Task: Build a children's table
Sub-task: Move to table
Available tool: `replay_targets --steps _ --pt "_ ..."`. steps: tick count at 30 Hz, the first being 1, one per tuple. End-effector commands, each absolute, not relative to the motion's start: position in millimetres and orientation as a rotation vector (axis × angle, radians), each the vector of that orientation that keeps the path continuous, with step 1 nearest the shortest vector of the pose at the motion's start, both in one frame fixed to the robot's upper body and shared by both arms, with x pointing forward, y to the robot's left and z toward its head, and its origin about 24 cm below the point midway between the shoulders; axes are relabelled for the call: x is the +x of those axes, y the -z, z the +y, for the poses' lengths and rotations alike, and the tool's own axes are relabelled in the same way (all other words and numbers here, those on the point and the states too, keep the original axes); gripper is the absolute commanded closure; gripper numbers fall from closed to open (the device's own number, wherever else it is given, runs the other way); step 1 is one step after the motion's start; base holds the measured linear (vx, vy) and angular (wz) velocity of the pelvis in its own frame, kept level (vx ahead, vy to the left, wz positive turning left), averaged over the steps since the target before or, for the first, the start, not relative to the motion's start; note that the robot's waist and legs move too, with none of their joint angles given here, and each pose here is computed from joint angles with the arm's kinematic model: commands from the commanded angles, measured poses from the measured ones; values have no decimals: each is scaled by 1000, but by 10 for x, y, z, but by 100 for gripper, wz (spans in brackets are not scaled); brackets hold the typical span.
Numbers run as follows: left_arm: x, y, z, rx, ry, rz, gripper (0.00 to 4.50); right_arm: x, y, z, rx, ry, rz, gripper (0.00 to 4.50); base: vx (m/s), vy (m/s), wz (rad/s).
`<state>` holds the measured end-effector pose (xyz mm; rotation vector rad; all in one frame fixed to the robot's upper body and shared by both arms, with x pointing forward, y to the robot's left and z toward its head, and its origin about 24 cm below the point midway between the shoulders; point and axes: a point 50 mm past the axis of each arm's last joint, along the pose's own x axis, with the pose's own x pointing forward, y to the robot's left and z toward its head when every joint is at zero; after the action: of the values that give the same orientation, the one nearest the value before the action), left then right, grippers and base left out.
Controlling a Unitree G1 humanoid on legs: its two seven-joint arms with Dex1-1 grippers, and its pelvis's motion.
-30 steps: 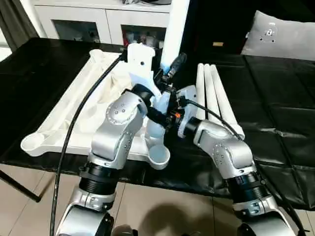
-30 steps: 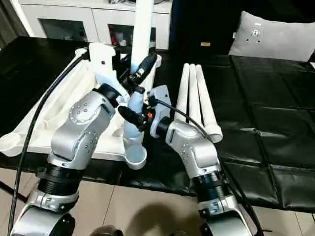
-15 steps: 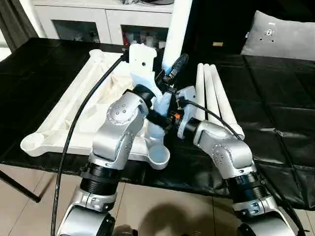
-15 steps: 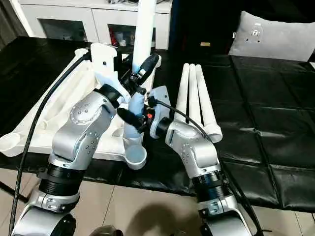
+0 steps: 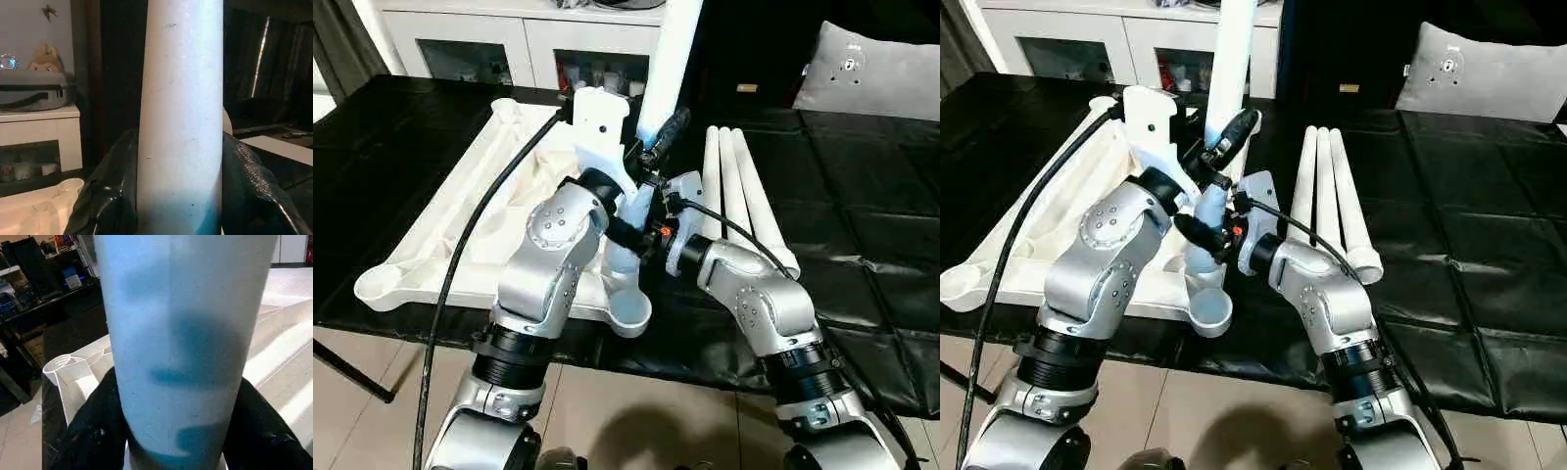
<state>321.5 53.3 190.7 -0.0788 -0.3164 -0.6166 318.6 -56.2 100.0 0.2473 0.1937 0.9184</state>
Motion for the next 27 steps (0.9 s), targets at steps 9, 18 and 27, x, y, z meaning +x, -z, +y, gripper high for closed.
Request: replay_targets --steps 9,18,27 --pt "3167 -1970 503 -106 633 -330 271 3226 -970 -622 278 -864 218 257 0 0 0" --pt "3039 -1996 389 -190 797 -306 167 3242 -939 -612 231 -846 213 257 0 0 0" --pt "2975 -2061 372 -261 844 -321 98 3266 -923 -617 200 -814 196 260 0 0 0"
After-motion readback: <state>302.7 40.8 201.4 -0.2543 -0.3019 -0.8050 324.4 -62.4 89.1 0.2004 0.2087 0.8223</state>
